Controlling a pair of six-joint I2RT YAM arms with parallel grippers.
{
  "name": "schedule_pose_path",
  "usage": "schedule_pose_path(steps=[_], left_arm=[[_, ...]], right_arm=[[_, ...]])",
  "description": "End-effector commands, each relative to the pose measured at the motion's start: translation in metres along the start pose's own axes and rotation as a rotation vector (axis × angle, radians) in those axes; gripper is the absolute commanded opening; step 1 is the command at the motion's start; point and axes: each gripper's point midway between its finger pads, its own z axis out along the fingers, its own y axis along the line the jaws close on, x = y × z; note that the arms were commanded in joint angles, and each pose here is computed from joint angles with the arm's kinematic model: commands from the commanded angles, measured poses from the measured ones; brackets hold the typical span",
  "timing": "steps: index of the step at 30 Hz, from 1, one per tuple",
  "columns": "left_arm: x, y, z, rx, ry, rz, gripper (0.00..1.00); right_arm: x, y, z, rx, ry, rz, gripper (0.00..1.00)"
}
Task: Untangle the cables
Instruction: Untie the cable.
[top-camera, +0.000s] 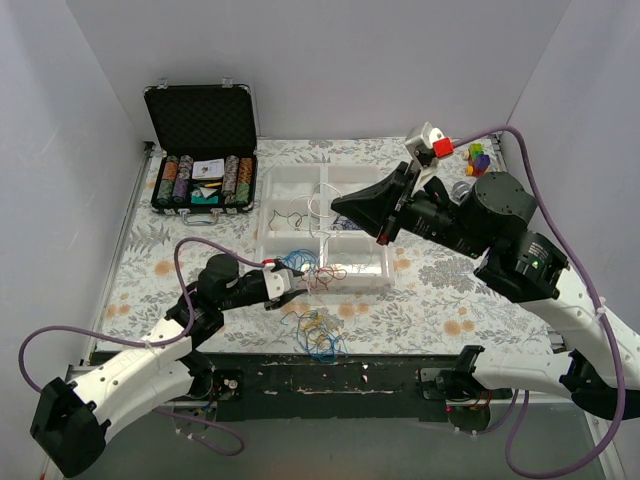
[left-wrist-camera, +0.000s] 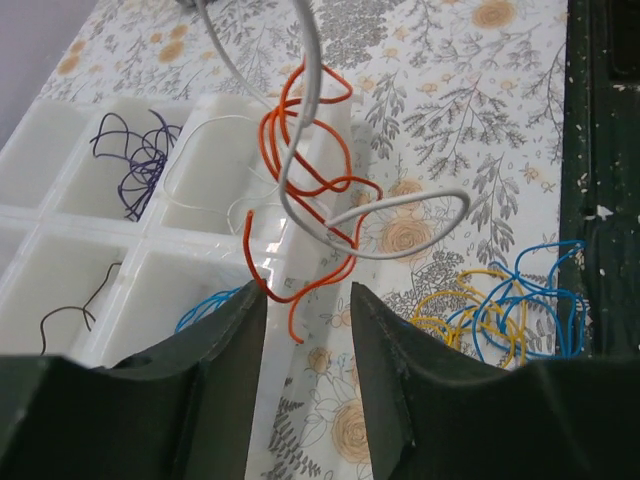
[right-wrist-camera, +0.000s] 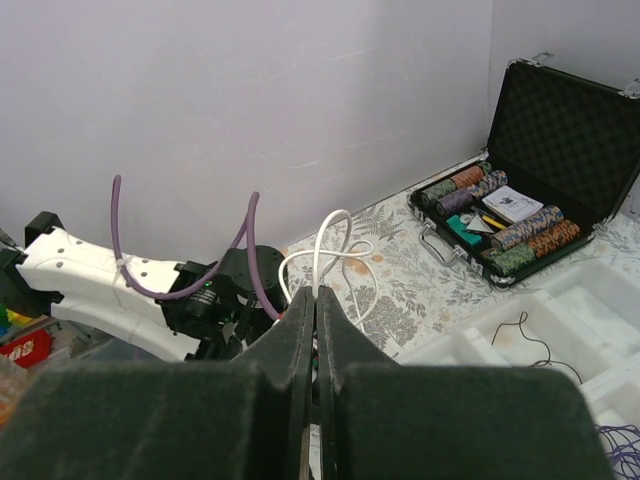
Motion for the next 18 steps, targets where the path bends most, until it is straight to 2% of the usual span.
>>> schedule_pose_path(steps=[1,2,7,9,10,14,15,16,17,18], left_arm=[[-0.017,-0.010,0.003,0.115,-0.016,0.018,0.31],[-0.017,-0.010,0.004,0.117,-0.014,0.014,0.27],[-0.020,-0.003,0.006,0.094,-0.016,0.012,0.25],[-0.020,-0.001,0.005,0.080,-0.011,0.013,0.17],[-0.020,-0.001,0.004,0.075,-0.011,0.016,0.02],[-0.029,0.003,0.000,0.050,-0.024,-0.003,0.00],[-0.032,0.003,0.000,0.048,-0.031,-0.015,0.10],[-0.031,-0.001,-0.002,0.065,-0.020,-0.031,0.28],[-0.031,-0.004,-0.004,0.078,-0.013,-0.039,0.41],[-0.031,-0.006,-0.005,0.090,-0.008,-0.046,0.49]], right_arm=[[-0.029,0.016,-0.010,-0.057,-0.099,-0.001,0.01],[-0.030,0.016,-0.011,-0.059,-0.102,0.001,0.01],[-0.028,0.020,-0.012,-0.076,-0.096,0.012,0.01],[-0.028,0.020,-0.013,-0.077,-0.099,0.012,0.01],[-0.028,0.019,-0.013,-0.075,-0.098,0.011,0.01],[-0.024,0.018,-0.010,-0.074,-0.084,0.013,0.01],[-0.022,0.018,-0.010,-0.074,-0.080,0.015,0.01],[-0.020,0.018,-0.009,-0.073,-0.075,0.018,0.01],[-0.019,0.018,-0.010,-0.073,-0.077,0.019,0.01],[-0.018,0.018,-0.009,-0.076,-0.073,0.021,0.01]])
